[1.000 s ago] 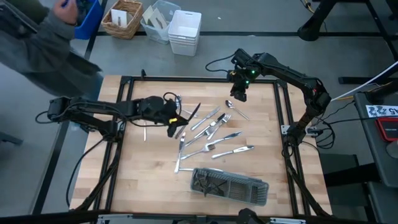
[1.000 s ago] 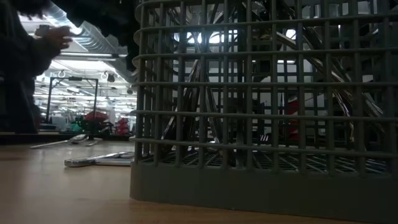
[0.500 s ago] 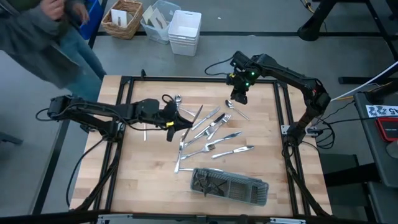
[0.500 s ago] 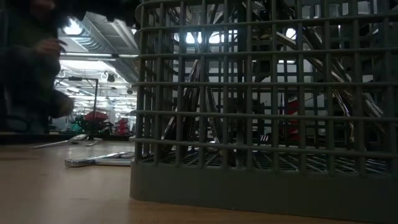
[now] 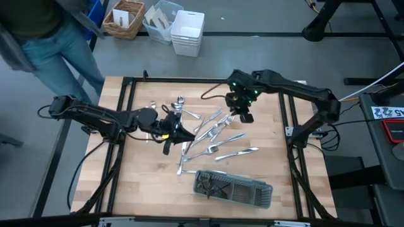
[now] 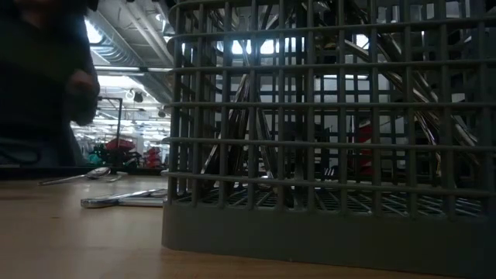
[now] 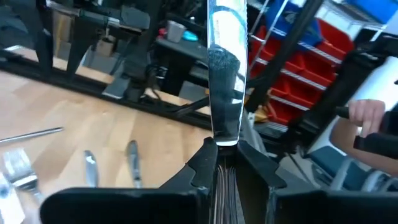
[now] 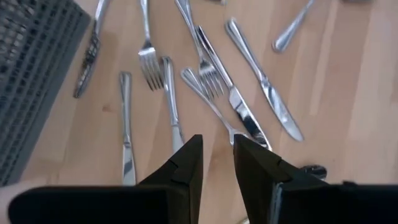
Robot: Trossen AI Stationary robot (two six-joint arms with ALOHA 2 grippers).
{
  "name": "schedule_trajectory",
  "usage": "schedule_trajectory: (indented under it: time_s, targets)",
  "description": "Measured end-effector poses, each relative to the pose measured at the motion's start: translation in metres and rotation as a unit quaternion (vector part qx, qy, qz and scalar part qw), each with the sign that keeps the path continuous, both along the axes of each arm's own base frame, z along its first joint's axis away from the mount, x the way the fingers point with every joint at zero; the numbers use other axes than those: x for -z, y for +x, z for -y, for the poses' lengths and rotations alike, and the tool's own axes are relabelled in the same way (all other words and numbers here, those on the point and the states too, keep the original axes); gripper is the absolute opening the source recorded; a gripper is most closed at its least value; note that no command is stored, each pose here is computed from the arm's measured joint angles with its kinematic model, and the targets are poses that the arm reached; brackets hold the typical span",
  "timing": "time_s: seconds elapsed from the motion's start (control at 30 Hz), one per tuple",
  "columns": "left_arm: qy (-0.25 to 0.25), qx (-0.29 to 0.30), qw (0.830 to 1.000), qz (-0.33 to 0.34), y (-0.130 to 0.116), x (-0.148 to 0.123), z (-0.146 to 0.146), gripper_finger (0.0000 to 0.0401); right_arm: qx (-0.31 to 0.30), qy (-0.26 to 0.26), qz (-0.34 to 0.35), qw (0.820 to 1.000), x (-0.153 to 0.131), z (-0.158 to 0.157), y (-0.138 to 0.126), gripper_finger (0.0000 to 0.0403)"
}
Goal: Sort silverware
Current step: Put the knife into the gray silverware rack
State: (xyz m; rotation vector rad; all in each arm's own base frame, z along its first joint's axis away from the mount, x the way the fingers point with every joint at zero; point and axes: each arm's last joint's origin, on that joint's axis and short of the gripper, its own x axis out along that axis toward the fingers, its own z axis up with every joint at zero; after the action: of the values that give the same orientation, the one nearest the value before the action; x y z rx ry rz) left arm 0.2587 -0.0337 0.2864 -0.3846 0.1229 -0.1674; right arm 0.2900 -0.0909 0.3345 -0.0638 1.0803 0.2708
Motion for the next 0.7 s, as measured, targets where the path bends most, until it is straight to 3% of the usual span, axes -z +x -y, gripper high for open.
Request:
schedule_trajectory:
  time_s: [0.33,0.7]
  targets:
    - [0.020,0.040,0.998,0.048,-0.001,-0.006,0.027,0.0035,-0.038,-0.030,0.112,0.992,-0.041,-0.073,-0.005,0.0092]
    - [0.045,0.074,0.988,0.131,0.016,0.003,0.054,0.0034,-0.085,-0.087,0.223,0.967,-0.055,-0.136,0.008,0.0092]
